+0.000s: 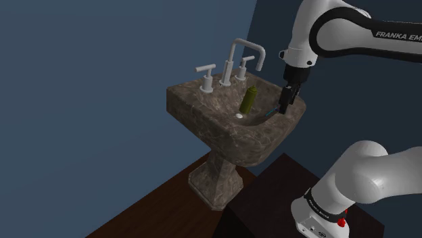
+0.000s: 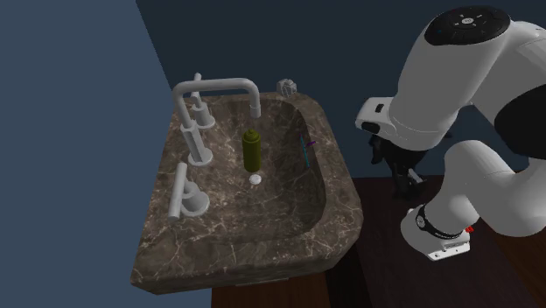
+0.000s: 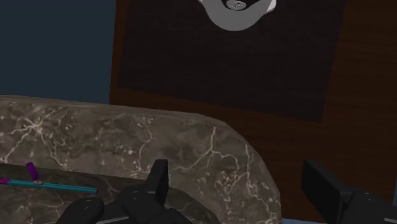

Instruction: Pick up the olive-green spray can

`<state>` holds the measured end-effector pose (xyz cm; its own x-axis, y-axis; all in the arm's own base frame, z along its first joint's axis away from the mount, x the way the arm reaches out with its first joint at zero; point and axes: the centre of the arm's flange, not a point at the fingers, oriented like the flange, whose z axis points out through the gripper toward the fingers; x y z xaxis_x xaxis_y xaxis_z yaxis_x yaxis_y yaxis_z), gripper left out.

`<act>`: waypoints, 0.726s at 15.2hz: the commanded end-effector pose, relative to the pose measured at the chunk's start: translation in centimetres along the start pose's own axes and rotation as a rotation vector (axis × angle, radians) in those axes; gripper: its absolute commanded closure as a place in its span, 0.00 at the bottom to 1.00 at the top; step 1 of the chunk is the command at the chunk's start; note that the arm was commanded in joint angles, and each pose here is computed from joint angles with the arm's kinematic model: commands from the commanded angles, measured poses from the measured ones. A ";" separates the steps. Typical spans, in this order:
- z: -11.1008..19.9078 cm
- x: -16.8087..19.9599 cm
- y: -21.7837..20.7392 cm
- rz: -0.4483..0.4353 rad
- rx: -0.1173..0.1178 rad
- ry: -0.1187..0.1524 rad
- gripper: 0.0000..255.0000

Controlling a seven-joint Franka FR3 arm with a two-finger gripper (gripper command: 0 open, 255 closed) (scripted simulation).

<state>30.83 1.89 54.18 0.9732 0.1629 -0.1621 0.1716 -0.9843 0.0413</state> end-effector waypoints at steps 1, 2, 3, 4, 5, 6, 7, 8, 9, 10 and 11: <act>0.0 0.0 0.0 0.000 0.000 0.000 0.00; 0.4 0.7 1.0 0.011 0.005 0.014 0.00; 0.8 1.4 1.9 0.022 0.011 0.028 0.00; 1.2 2.1 2.9 0.033 0.016 0.043 0.00; 1.6 2.7 3.8 0.044 0.022 0.057 0.00; 1.9 3.4 4.8 0.056 0.027 0.071 0.00; 2.3 4.1 5.8 0.067 0.032 0.085 0.00; 2.7 4.7 6.8 0.078 0.038 0.100 0.00; 3.0 5.4 7.8 0.089 0.043 0.114 0.00; 3.4 6.0 8.8 0.100 0.049 0.128 0.00; 3.8 6.7 9.8 0.111 0.054 0.142 0.00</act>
<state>37.66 -6.39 50.33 0.9970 0.0689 -0.0355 0.0690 -0.9976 0.0023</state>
